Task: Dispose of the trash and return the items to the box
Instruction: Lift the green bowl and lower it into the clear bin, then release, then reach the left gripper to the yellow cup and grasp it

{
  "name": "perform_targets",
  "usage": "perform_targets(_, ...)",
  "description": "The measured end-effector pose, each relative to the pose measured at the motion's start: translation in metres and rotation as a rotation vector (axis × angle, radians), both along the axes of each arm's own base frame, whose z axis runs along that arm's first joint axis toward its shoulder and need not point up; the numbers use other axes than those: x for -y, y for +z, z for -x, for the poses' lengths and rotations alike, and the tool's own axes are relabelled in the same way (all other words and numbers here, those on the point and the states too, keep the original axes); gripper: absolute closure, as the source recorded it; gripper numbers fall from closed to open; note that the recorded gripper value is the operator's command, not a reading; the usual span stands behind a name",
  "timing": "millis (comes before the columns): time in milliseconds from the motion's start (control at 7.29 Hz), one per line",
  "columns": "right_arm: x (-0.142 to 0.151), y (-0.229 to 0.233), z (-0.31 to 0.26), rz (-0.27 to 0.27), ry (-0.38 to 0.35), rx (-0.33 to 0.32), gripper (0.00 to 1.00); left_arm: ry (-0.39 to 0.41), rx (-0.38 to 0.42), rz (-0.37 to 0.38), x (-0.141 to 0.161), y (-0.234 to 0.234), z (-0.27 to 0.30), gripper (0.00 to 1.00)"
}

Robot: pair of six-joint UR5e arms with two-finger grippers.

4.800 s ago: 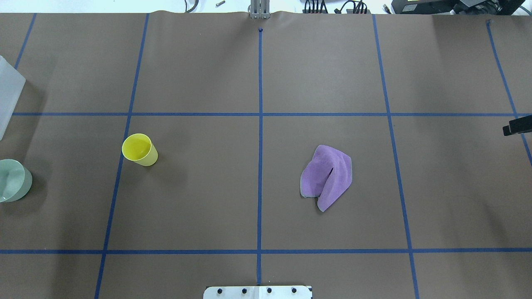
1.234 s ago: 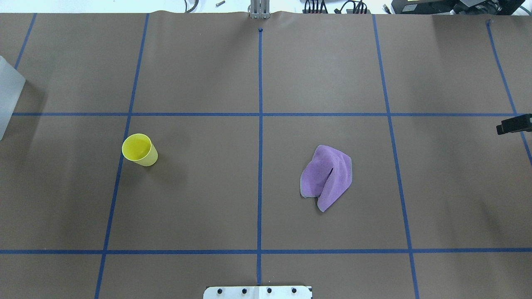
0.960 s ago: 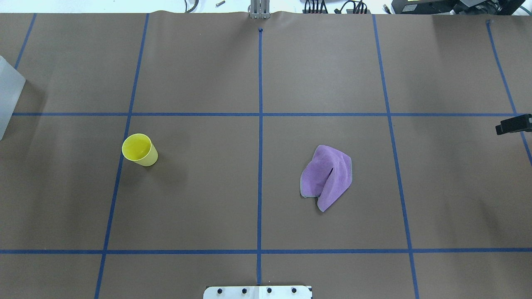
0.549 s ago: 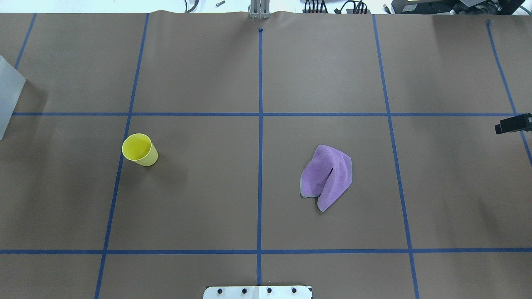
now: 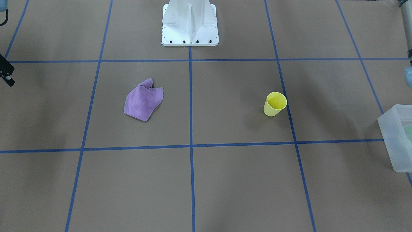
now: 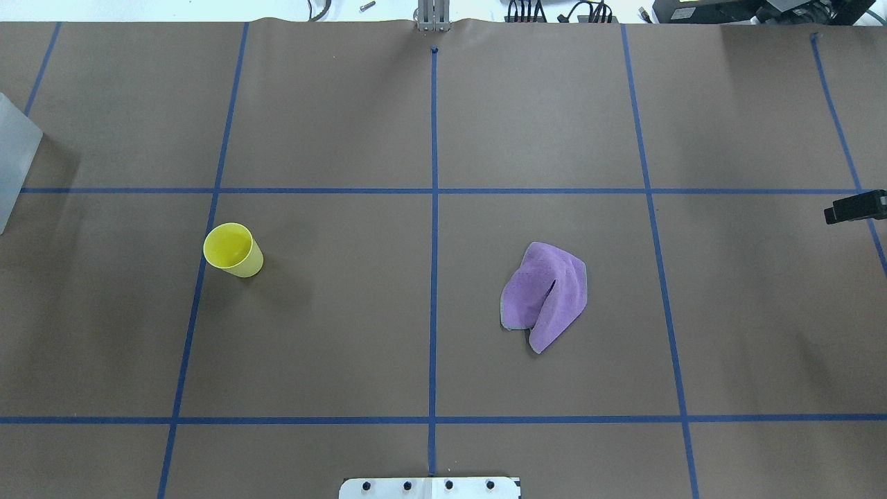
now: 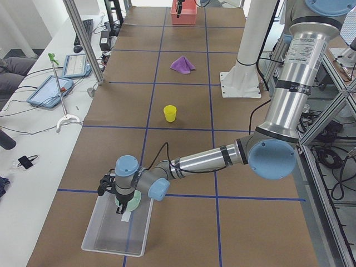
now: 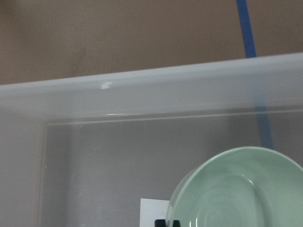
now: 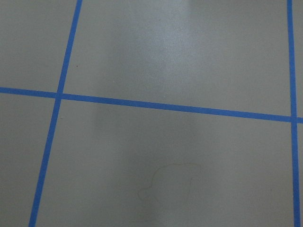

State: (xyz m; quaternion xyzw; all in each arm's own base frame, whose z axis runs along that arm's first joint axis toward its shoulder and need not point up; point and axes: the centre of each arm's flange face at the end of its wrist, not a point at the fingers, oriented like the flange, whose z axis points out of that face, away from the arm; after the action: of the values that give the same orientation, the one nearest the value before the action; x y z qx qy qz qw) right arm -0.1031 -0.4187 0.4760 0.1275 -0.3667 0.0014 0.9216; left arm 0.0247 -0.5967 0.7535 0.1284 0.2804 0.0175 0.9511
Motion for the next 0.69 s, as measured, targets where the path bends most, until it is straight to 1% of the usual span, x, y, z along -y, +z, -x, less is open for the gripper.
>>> perform_targets(137, 0.000, 0.000, 0.000, 0.000, -0.001, 0.000, 0.00, 0.013, -0.016, -0.018, 0.000, -0.011, 0.002, 0.01)
perform_targets(274, 0.000, 0.000, 0.000, 0.000, -0.001, 0.001, 0.00, 0.017, -0.059, -0.017, 0.000, -0.030, 0.011, 0.01)
perform_targets(411, 0.000, 0.000, 0.001, 0.000, -0.002, 0.001, 0.00, 0.011, -0.113, -0.011, 0.004, -0.065, 0.023, 0.01)
perform_targets(686, -0.001, 0.000, 0.004, 0.002, -0.009, 0.001, 0.00, 0.005, -0.175, -0.013, 0.002, -0.151, 0.031, 0.01)
